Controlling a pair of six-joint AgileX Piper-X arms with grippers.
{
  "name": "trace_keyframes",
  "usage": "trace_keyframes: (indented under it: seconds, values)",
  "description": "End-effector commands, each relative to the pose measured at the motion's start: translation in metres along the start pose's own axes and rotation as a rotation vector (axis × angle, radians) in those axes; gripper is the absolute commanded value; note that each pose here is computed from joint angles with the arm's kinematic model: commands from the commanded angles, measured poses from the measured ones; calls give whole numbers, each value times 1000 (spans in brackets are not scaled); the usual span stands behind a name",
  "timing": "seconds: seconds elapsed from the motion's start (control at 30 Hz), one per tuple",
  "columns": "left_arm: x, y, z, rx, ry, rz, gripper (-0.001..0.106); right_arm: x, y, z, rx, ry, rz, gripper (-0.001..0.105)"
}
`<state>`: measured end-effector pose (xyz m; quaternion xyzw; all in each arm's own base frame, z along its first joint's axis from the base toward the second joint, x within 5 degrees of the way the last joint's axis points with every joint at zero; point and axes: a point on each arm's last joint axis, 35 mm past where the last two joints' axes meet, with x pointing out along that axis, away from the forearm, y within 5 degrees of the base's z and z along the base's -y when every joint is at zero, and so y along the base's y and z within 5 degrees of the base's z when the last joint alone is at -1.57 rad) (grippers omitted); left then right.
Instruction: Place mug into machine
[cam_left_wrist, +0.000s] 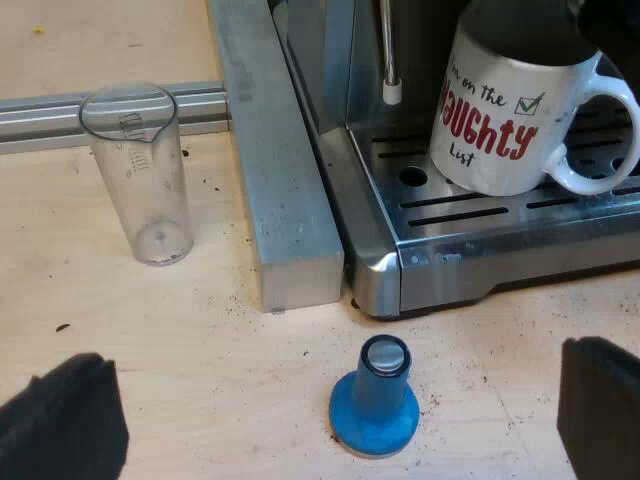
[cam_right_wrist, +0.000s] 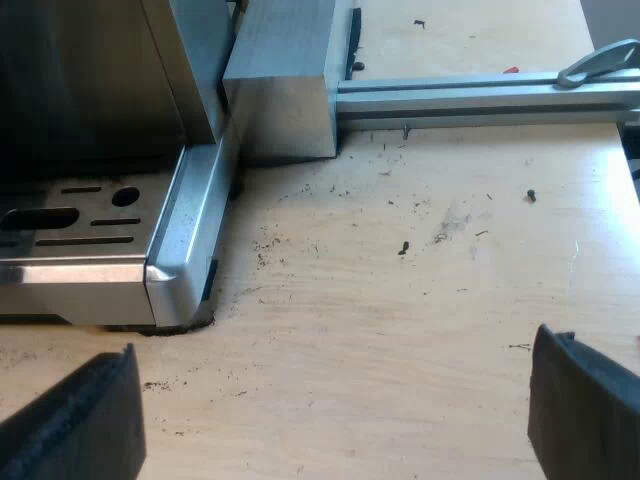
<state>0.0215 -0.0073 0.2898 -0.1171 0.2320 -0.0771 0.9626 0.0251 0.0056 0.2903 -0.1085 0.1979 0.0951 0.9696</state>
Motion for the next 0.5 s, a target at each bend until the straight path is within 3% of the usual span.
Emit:
trace_keyframes:
  seconds: [0.03,0.13,0.5]
  values:
    - [2,0,3,-7,-13,4,89,0,-1,3,2,-3,-1,79]
    - [10,2,4,11,-50,-3,89,0,-1,3,2,-3,-1,79]
    - [11,2,4,12,-53,-6,89,0,-1,3,2,-3,-1,79]
